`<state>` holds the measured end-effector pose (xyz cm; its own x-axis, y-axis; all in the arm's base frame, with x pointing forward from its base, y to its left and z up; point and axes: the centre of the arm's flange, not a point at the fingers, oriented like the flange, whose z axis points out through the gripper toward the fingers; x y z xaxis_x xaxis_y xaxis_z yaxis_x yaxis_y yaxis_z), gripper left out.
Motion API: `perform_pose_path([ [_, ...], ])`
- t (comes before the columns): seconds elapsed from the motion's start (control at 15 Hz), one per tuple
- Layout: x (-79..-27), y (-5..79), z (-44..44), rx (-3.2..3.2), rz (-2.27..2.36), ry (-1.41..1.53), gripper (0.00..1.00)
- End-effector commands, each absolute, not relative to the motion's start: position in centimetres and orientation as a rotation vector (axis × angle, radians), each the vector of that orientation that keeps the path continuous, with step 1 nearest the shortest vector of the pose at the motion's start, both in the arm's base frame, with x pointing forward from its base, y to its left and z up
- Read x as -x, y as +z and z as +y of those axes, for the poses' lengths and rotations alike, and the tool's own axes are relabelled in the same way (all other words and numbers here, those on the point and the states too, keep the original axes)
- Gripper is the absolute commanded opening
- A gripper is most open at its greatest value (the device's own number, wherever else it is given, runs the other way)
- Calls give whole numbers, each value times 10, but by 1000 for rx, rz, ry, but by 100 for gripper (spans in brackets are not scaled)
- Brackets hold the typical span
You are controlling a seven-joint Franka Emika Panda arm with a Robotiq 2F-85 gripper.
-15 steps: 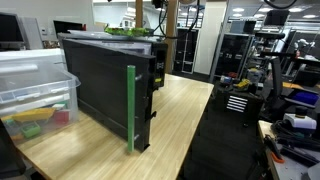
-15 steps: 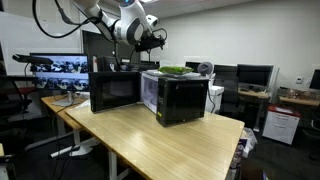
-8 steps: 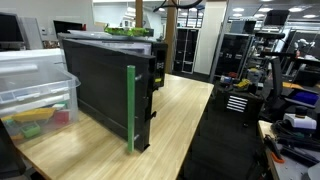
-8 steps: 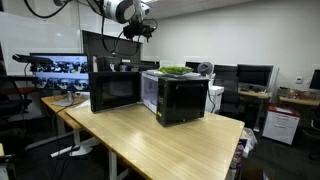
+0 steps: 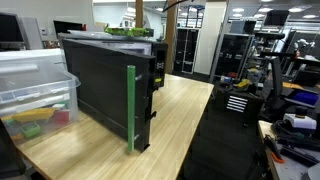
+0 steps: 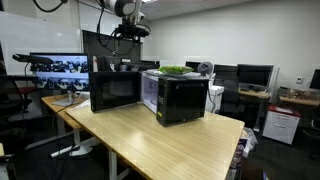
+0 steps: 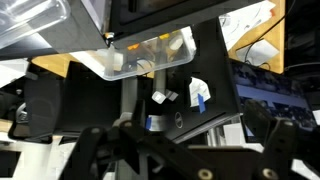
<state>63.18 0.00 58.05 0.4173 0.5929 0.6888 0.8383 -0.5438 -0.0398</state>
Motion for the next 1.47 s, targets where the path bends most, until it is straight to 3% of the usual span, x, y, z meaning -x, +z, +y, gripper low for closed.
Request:
perform_pose_path([
  [0.0,-654,575,10,2186,-1335,-795,100],
  [0.67,-689,557,59,2017,-1446,-569,100],
  [1.4,-699,538,57,2063,-1466,-578,100],
])
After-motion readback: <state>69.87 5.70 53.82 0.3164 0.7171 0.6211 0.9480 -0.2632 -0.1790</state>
